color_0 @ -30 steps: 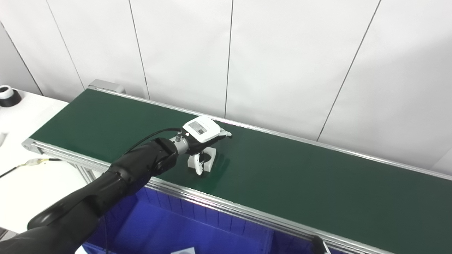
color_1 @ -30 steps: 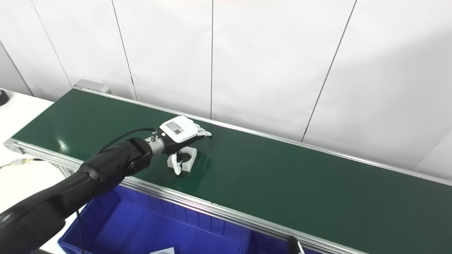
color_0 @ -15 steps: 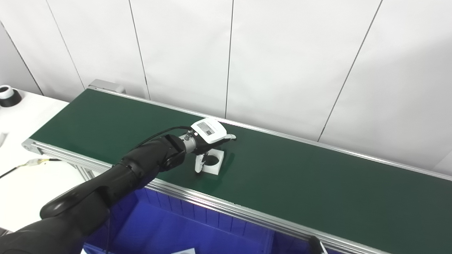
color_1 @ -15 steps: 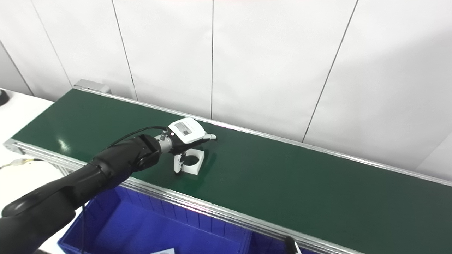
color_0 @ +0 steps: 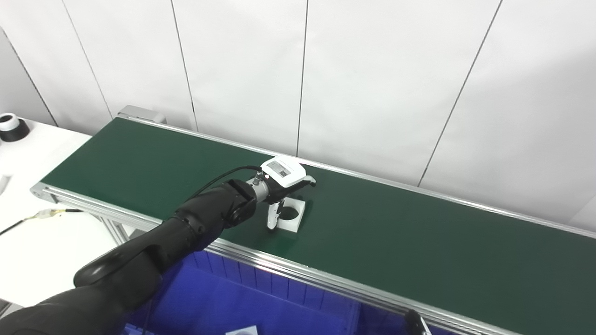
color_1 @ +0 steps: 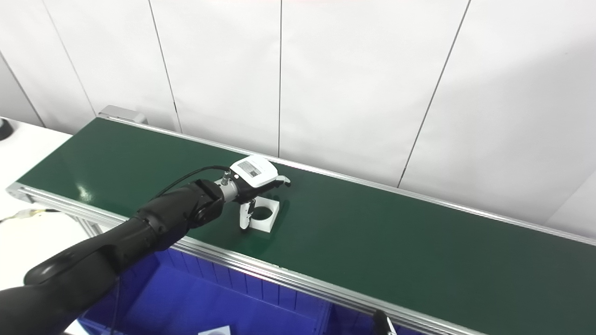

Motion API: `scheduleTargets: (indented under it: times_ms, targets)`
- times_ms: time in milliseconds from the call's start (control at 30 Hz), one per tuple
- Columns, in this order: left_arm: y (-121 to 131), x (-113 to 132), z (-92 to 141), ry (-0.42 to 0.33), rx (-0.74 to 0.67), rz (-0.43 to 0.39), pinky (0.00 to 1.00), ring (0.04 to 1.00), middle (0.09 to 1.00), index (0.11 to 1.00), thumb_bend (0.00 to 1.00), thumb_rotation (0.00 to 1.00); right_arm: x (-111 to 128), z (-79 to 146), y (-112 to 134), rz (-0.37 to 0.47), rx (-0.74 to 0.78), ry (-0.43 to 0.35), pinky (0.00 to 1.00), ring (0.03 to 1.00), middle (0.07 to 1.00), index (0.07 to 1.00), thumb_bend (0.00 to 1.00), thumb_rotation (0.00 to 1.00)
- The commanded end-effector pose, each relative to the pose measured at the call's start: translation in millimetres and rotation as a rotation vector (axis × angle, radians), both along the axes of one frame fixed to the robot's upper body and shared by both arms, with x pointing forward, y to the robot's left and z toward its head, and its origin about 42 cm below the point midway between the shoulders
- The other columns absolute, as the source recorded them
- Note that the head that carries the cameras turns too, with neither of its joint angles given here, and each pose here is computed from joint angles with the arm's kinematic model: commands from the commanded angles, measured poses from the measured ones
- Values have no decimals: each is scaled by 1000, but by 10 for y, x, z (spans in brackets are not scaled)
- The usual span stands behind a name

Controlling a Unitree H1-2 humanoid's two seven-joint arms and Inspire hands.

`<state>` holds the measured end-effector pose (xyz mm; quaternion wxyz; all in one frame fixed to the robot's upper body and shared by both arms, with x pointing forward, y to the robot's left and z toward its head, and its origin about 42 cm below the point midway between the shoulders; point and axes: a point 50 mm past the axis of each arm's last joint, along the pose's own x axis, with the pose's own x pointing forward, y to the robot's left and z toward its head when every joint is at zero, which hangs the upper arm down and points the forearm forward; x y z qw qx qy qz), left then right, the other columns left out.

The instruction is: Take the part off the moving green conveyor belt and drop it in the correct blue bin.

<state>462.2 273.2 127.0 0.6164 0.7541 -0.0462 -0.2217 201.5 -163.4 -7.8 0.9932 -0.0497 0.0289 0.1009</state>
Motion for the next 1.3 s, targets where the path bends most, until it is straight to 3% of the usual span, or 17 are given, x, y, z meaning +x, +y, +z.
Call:
scheduleTargets:
  times_ms: [0, 100, 133, 167, 233, 267, 367, 867, 967, 1067, 1267]
  targets:
    - [64, -47, -134, 32, 38, 47, 491, 611, 687, 773, 994, 1, 48, 127, 55, -2, 28, -75, 919, 918, 913, 925, 848, 987]
    - [45, -39, -135, 27, 38, 50, 383, 482, 583, 704, 956, 0, 47, 131, 61, -2, 28, -76, 914, 916, 913, 924, 848, 987]
    - [40, -36, -133, 26, 33, 51, 316, 397, 530, 682, 761, 0, 47, 132, 62, -1, 27, -77, 913, 915, 913, 924, 847, 988]
    - [37, -36, -131, 25, 29, 51, 268, 336, 502, 663, 662, 0, 45, 133, 64, 0, 27, -77, 915, 916, 913, 925, 847, 989]
    - [49, -29, -125, 19, 7, 41, 208, 268, 478, 621, 579, 0, 43, 134, 68, 2, 25, -78, 920, 918, 914, 927, 844, 993]
    - [54, -27, -123, 16, 0, 38, 190, 248, 474, 544, 547, 0, 43, 134, 69, 3, 25, -79, 921, 919, 915, 928, 841, 996]
    - [73, -17, -97, 13, -12, 27, 148, 205, 471, 493, 528, 0, 39, 135, 75, 5, 30, -77, 926, 921, 916, 933, 830, 997]
    - [85, -12, -41, 18, 13, 23, 166, 231, 472, 490, 527, 0, 28, 115, 70, 5, 23, -71, 954, 936, 922, 939, 857, 1000]
    - [39, -12, 77, 15, 0, 20, 214, 284, 475, 491, 526, 0, 28, 114, 63, 4, 22, -71, 951, 933, 922, 940, 857, 1000]
    - [-14, -43, 219, -21, -15, -7, 165, 235, 473, 489, 527, 0, 34, 113, 57, 3, 32, -67, 950, 931, 921, 938, 864, 996]
    - [-160, -187, 605, -96, -62, -101, 269, 348, 433, 526, 520, 0, 55, 115, 53, 7, 38, -66, 942, 928, 921, 940, 869, 996]
